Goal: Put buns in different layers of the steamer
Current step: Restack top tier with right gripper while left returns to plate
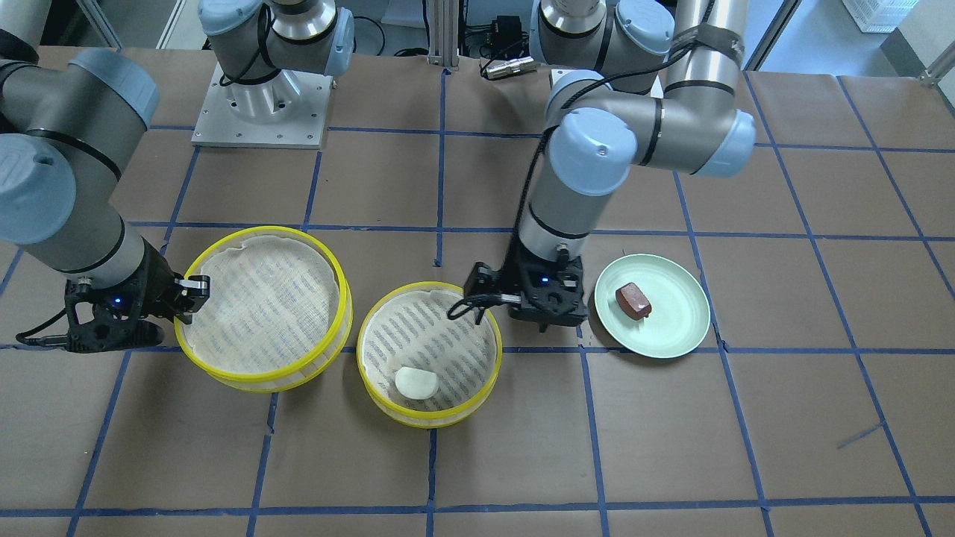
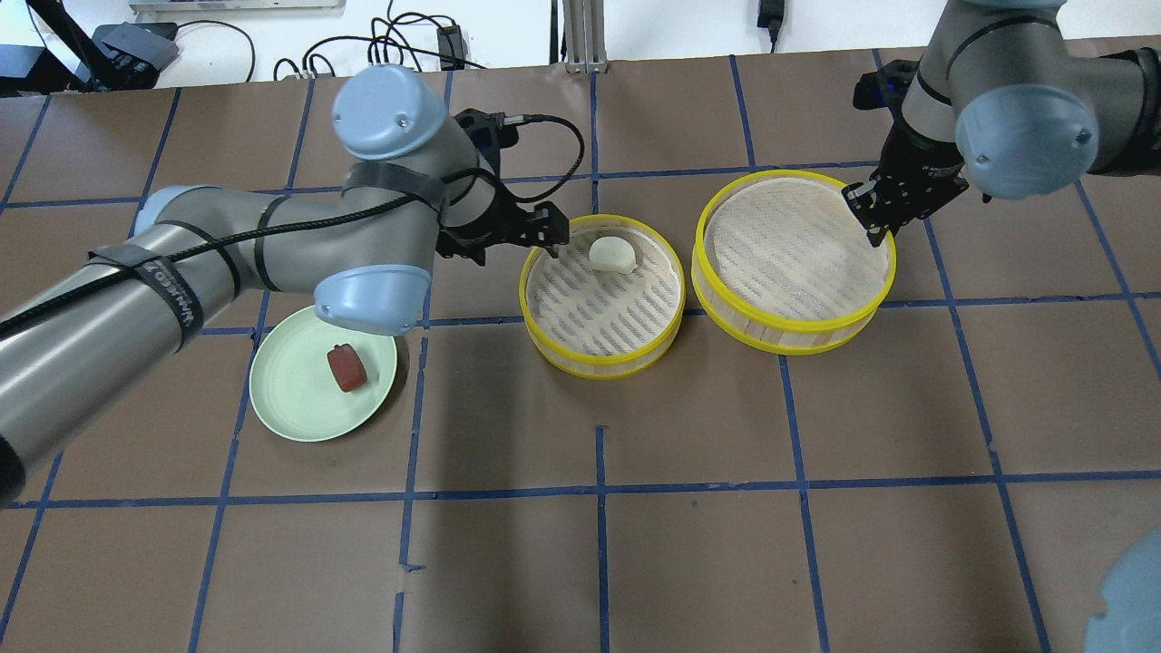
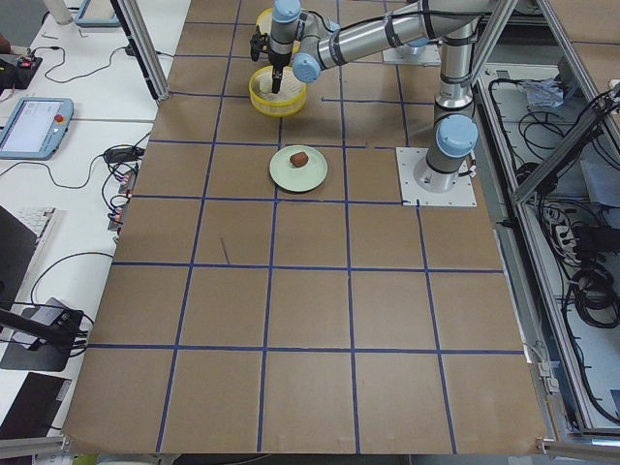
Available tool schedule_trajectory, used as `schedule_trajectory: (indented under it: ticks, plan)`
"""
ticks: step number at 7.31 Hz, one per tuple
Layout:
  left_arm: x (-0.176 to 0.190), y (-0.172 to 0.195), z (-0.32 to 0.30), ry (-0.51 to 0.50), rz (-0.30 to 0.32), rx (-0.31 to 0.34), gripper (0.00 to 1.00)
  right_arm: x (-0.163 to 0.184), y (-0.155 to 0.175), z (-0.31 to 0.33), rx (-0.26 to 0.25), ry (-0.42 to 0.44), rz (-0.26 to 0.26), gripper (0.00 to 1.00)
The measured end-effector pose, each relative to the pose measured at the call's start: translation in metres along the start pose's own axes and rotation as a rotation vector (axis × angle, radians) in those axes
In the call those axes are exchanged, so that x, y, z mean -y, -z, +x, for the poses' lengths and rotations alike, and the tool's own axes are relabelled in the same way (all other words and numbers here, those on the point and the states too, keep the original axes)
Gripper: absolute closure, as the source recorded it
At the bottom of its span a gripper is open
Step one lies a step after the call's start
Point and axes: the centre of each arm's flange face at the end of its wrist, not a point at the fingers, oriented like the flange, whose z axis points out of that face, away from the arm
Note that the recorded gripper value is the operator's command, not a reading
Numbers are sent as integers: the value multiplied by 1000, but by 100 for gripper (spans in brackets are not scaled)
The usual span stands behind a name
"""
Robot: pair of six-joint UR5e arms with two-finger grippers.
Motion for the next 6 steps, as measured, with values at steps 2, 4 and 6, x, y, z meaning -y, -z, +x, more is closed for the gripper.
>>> schedule_trajectory:
  ticks: [2,4,6]
  plan:
    - [-5,13,-109,-1,-69,41,0,0,8,-17,6,-70,13,88]
    - [-40,-8,-185,102,-178,36,0,2,9,-81,4,-151,26,88]
    - [-59,-29,-206,147,-257,41,0,3,1,-156,2,-217,52,88]
